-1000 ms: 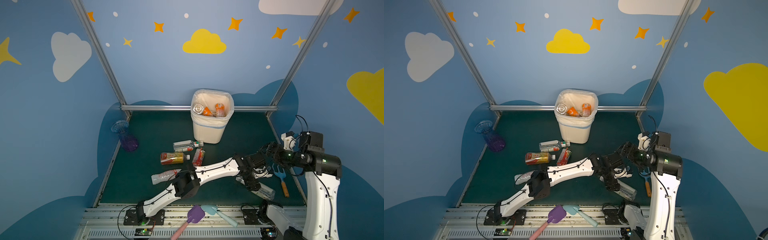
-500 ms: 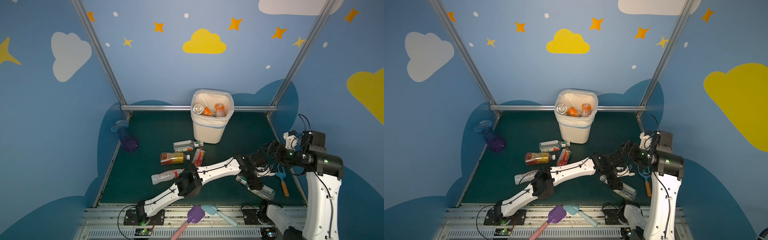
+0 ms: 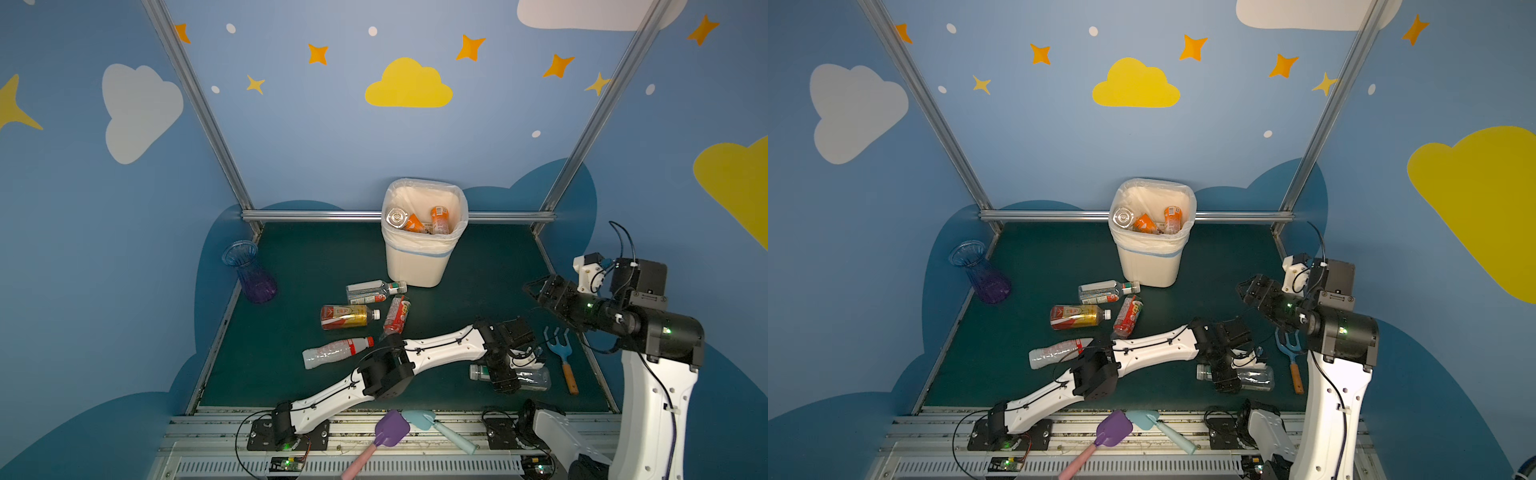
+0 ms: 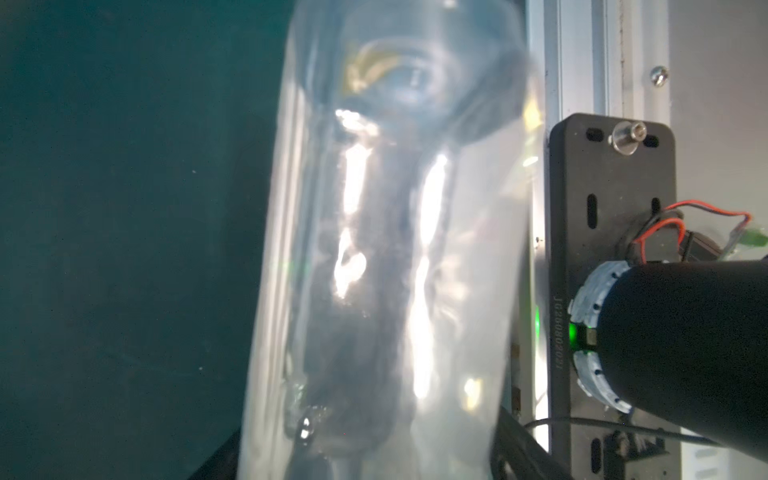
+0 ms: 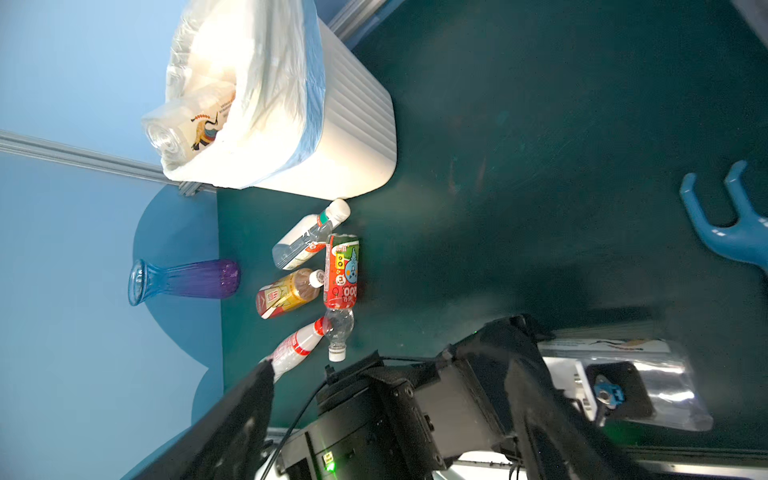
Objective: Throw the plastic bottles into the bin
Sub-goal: 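Close the left gripper around the clear green-cap bottle, then lift the green-cap bottle with the left gripper and drop it into the bin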
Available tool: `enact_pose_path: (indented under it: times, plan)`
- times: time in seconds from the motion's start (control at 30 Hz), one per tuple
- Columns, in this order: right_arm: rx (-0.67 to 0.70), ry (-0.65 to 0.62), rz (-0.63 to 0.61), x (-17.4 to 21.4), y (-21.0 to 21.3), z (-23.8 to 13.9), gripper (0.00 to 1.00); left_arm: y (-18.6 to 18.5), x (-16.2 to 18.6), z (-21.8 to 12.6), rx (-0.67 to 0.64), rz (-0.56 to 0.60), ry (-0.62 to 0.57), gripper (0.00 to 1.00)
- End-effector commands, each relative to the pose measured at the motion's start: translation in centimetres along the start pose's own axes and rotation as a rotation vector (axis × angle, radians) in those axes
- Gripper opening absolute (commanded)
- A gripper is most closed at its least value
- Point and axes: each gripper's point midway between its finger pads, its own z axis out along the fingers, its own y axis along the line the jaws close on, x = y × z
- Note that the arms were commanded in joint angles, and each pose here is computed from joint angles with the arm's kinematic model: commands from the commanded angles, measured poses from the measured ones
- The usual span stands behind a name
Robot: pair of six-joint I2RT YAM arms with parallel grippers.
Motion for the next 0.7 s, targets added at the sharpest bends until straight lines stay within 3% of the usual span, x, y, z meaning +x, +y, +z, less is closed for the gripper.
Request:
enact_pose_path:
  times: [0.0, 0.13, 0.3, 0.47, 0.67]
  plan:
    - [0.094, -0.053, -0.021, -0.2, -1.0, -1.7, 0.89, 0.0, 0.6, 0.4, -0.007, 0.01, 0.024, 0.8]
    - [0.191, -0.107, -0.053, -0.9, -2.1, -3.1, 0.89, 0.5, 0.8, 0.6, -0.025, 0.01, 0.031, 0.77]
    - [0.168, -0.129, -0.061, -1.0, -1.5, -3.6, 0.89, 1.0, 1.1, 0.7, -0.031, -0.013, 0.035, 0.62]
    - [0.153, -0.146, -0.056, -0.7, -1.4, -3.7, 0.89, 3.2, 1.3, 0.0, -0.109, -0.058, 0.039, 0.55]
    - [0.14, -0.178, -0.04, -0.5, -1.4, -3.9, 0.88, 4.8, 1.6, -1.6, -0.114, -0.116, 0.033, 0.48]
